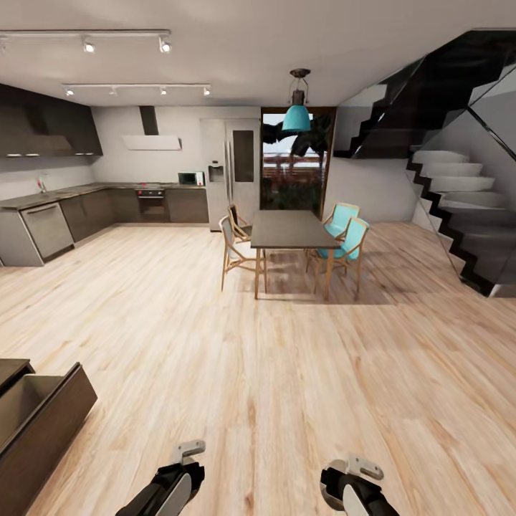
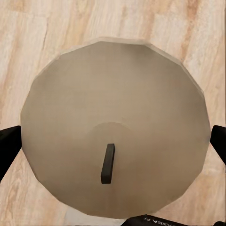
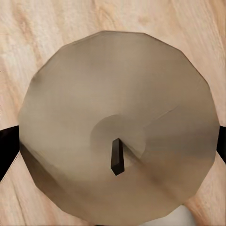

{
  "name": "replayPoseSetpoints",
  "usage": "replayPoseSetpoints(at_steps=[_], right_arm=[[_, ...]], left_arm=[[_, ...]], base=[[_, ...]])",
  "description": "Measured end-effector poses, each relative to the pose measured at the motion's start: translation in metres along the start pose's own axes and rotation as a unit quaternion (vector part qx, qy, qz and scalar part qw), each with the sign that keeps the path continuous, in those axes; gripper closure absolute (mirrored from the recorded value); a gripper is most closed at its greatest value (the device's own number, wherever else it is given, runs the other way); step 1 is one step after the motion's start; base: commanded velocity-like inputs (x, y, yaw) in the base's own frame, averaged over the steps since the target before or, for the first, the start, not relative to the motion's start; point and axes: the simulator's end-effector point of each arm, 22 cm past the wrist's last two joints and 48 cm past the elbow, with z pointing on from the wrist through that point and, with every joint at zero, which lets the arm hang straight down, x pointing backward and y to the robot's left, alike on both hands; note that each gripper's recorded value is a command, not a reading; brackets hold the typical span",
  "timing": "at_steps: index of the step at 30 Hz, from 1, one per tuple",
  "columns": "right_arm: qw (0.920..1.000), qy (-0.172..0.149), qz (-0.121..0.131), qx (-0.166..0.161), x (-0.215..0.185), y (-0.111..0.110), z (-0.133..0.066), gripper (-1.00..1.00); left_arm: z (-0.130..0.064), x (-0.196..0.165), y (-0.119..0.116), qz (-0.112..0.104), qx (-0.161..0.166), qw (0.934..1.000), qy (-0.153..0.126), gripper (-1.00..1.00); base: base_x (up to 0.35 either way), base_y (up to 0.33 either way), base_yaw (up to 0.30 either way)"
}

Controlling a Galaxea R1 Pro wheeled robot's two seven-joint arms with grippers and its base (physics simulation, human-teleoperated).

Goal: Place each of the two pumpkins and all three candles from the living room inside a cabinet in the living room (use any cabinet), then make sure every cabinet is closed, and position the cauldron so it is next to a table in the living room.

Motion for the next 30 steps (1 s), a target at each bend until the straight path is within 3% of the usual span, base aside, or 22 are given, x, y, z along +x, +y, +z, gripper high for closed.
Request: replayPoseSetpoints(at_steps=[7, 30], right_arm=[[1.0, -0.001, 0.0, 0.001, -0.0004, -0.0005, 0.0, 1.0], [0.9998, -0.017, 0.005, 0.0, -0.0071, 0.0014, -0.0003, 1.0]], left_arm=[[-0.0002, -0.0064, 0.0033, 0.017, -0.009, 0.9997, -0.014, 1.0], [-0.0002, -0.0066, 0.0035, 0.018, -0.009, 0.9997, -0.015, 1.0]], base=[[0.35, 0.0, 0.058], [0.35, 0.0, 0.029]])
